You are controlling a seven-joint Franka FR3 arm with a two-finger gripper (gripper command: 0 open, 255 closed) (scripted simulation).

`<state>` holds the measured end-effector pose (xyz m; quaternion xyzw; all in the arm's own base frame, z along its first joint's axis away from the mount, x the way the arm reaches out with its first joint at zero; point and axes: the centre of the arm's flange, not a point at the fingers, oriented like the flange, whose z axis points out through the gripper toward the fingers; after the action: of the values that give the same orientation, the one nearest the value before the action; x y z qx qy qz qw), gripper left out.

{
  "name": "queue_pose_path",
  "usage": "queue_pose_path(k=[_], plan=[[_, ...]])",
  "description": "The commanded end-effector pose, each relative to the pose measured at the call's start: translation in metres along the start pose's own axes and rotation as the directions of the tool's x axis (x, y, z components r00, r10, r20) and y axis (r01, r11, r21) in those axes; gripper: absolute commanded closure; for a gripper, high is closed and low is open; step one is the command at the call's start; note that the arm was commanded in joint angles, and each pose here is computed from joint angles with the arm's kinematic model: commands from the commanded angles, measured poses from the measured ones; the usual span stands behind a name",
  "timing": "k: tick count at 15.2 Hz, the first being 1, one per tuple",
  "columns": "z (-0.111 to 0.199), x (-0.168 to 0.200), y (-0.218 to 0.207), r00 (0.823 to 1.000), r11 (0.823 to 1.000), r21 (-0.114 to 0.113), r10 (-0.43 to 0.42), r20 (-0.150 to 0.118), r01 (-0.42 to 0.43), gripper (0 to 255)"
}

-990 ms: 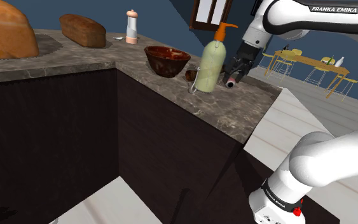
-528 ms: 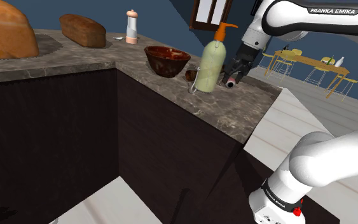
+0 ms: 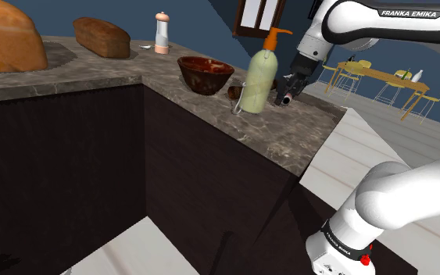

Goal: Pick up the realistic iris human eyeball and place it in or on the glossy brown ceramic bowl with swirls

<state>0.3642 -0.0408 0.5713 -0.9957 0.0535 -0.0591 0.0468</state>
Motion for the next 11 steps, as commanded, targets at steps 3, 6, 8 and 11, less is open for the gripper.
queue_pose_path(k=[3, 6, 8, 11], plan=[[-0.005, 0.001, -0.001, 1.0, 1.0, 0.0, 0.0, 0.0, 0.0, 255], [-0.021, 0.002, -0.002, 1.0, 1.0, 0.0, 0.0, 0.0, 0.0, 255], [-0.031, 0.004, -0.003, 1.0, 1.0, 0.0, 0.0, 0.0, 0.0, 255], [-0.047, 0.005, -0.005, 1.0, 1.0, 0.0, 0.0, 0.0, 0.0, 255]])
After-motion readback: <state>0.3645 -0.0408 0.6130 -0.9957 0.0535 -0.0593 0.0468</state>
